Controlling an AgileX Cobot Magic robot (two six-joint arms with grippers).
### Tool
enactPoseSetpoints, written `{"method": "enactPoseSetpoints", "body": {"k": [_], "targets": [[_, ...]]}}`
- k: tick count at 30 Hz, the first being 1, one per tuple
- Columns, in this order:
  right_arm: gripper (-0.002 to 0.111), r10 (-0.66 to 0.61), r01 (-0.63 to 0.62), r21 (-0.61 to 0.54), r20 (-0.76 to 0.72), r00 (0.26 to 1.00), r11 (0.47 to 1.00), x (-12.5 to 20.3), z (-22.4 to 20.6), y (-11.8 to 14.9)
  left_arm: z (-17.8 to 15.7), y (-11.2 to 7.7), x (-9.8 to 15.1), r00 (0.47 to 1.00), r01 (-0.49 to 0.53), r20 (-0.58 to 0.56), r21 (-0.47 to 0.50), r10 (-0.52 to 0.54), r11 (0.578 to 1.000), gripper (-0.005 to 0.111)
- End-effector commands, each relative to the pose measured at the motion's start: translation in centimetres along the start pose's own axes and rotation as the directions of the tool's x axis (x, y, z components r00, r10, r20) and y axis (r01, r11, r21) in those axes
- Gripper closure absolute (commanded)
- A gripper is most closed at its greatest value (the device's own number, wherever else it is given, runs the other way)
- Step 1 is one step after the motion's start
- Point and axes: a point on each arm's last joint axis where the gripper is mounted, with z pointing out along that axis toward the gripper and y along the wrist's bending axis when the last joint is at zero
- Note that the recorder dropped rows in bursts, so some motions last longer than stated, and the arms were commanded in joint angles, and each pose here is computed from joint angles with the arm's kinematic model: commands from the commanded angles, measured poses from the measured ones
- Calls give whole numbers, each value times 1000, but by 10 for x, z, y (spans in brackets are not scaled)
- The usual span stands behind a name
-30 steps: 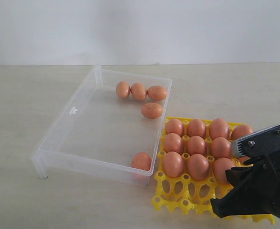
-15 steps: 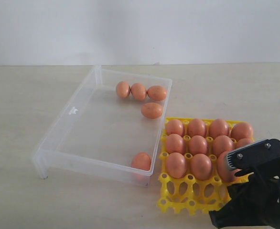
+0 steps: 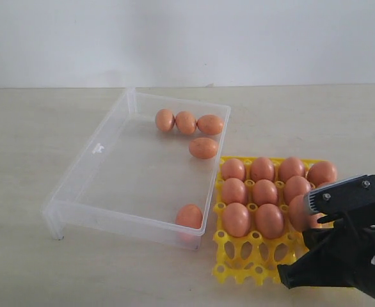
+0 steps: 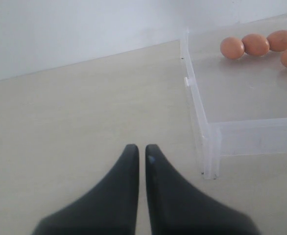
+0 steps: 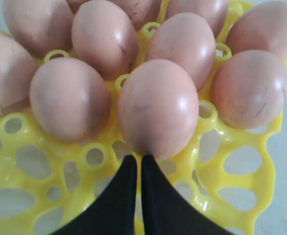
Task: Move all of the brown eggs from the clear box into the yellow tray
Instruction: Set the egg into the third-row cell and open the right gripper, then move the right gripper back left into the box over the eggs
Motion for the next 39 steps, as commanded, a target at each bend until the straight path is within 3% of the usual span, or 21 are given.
{"method": "enactPoseSetpoints", "body": {"k": [1,7,12,15,16,18,19,21,23,25,28,29,30,31,34,37,39], "targets": [[109,15,-14,-22,58,998,1000,-12,-5,2,0,0,1,1000,12,3,-4,-12,1000,103],[109,53,-48,-119,33,998,992,-20,-18,9,0,0,1,1000,12,3,-4,-12,1000,103],[109,55,-30,-101,251,966,994,-48,-34,4,0,0,1,1000,12,3,-4,-12,1000,103],[109,-76,110,-32,533,843,993,-96,-55,6,0,0,1,1000,12,3,-4,-12,1000,103],[109,-126,133,41,672,730,990,-134,-70,8,0,0,1,1000,12,3,-4,-12,1000,103],[109,-159,159,69,727,668,985,-177,-79,16,0,0,1,1000,12,3,-4,-12,1000,103],[109,-167,181,58,721,673,982,-187,-78,21,0,0,1,1000,12,3,-4,-12,1000,103],[109,-144,235,-61,637,757,970,-224,-65,43,0,0,1,1000,12,3,-4,-12,1000,103],[109,-140,247,-438,263,955,864,-251,-16,76,0,0,1,1000,12,3,-4,-12,1000,103],[109,-270,238,-562,27,962,792,-257,13,92,0,0,1,1000,12,3,-4,-12,1000,103],[109,-429,273,-470,-266,863,839,-252,50,86,0,0,1,1000,12,3,-4,-12,1000,103],[109,-533,349,-454,-383,755,820,-239,68,80,0,0,1,1000,12,3,-4,-12,1000,103],[109,-590,402,-458,-409,696,792,-233,76,77,0,0,1,1000,12,3,-4,-12,1000,103],[109,-684,497,-478,-411,602,725,-224,90,73,0,0,1,1000,12,3,-4,-12,1000,103],[102,-806,609,-530,-340,485,590,-217,104,73,0,0,1,1000,12,3,-4,-12,1000,103],[79,-869,672,-553,-261,422,492,-217,111,75,0,0,1,1000,12,3,-4,-12,1000,103],[55,-874,701,-527,-220,434,480,-220,113,76,0,0,1,1000,12,3,-4,-12,1000,103]]}}
